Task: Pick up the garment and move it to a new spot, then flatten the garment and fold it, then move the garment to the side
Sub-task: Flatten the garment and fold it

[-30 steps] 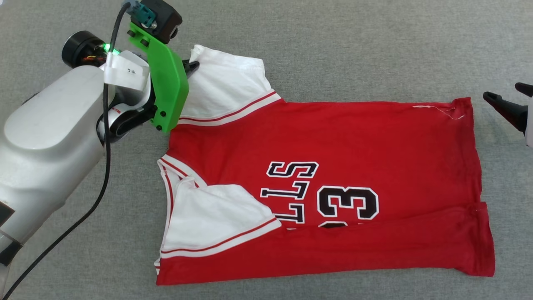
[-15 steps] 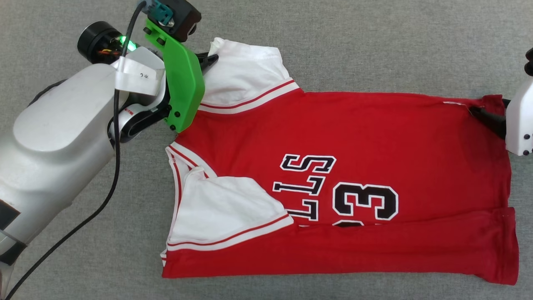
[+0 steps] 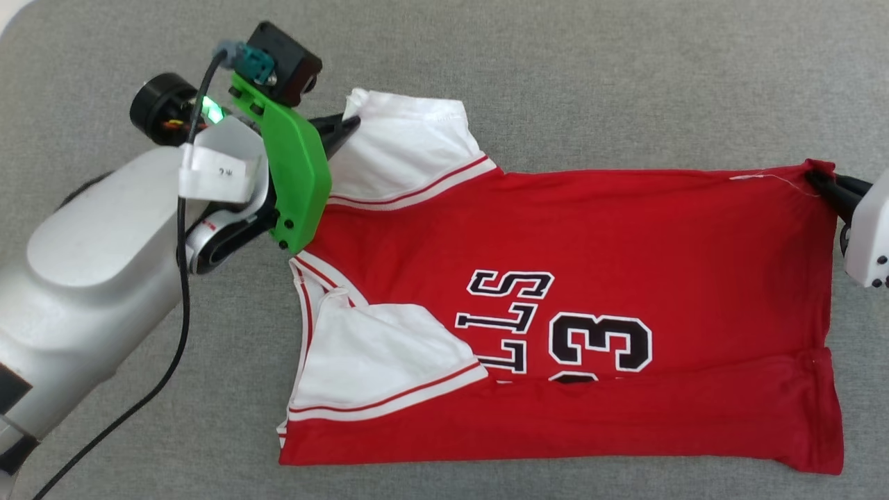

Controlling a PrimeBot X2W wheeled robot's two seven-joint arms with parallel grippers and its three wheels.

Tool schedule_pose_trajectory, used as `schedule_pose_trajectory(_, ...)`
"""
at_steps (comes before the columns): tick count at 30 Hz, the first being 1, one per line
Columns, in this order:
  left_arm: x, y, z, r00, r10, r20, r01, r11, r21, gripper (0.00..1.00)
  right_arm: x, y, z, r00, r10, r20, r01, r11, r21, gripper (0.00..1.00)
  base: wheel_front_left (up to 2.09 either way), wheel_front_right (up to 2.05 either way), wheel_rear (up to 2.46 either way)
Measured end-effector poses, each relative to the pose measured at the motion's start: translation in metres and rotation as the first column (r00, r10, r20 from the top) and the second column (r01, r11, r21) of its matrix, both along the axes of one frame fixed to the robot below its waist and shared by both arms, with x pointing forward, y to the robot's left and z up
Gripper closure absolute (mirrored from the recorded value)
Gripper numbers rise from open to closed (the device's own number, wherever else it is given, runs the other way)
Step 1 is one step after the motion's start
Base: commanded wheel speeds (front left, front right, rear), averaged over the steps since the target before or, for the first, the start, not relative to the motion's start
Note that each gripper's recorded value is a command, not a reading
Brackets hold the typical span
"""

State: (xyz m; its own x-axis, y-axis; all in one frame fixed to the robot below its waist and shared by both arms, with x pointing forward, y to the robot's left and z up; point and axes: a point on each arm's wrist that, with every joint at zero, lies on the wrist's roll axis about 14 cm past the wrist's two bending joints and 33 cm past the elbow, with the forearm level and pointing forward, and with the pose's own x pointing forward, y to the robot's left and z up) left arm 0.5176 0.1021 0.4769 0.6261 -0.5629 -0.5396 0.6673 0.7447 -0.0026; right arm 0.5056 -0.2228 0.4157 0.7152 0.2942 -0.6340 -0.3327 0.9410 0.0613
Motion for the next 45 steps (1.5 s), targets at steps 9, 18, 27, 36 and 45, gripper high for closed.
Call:
schedule_pose_trajectory(9, -0.063, 0.012, -0.004, 0.999, 0.02, -0.027, -0.02, 1.0, -0.013, 1.0, -0.045, 0.005, 0.013, 0.996, 0.037, 0.076, -0.039, 0.999, 0.032, 1.0, 0.0, 0.0, 0.0)
schedule_pose_trajectory(18, -0.138, 0.02, -0.028, 0.99, 0.061, -0.126, -0.066, 0.997, -0.034, 1.0, -0.098, 0.004, 0.003, 0.997, 0.03, 0.074, -0.035, 0.997, 0.07, 1.0, 0.0, 0.0, 0.0)
schedule_pose_trajectory(27, -0.187, 0.023, -0.06, 0.964, 0.1, -0.246, -0.115, 0.992, -0.047, 1.0, -0.14, 0.001, -0.017, 1.0, -0.007, -0.001, 0.007, 0.993, 0.114, 1.0, 0.0, 0.0, 0.0)
schedule_pose_trajectory(36, -0.197, 0.022, -0.09, 0.938, 0.145, -0.314, -0.169, 0.984, -0.051, 1.0, -0.161, 0.002, -0.045, 0.992, -0.045, -0.114, 0.06, 0.989, 0.136, 0.96, 0.0, 0.0, 0.0)
schedule_pose_trajectory(45, -0.147, 0.049, -0.029, 0.925, 0.372, 0.08, -0.349, 0.913, -0.211, 0.0, -0.148, 0.011, 0.013, 0.996, -0.089, -0.011, 0.088, 0.95, 0.299, 0.0, 0.0, 0.0, 0.0)
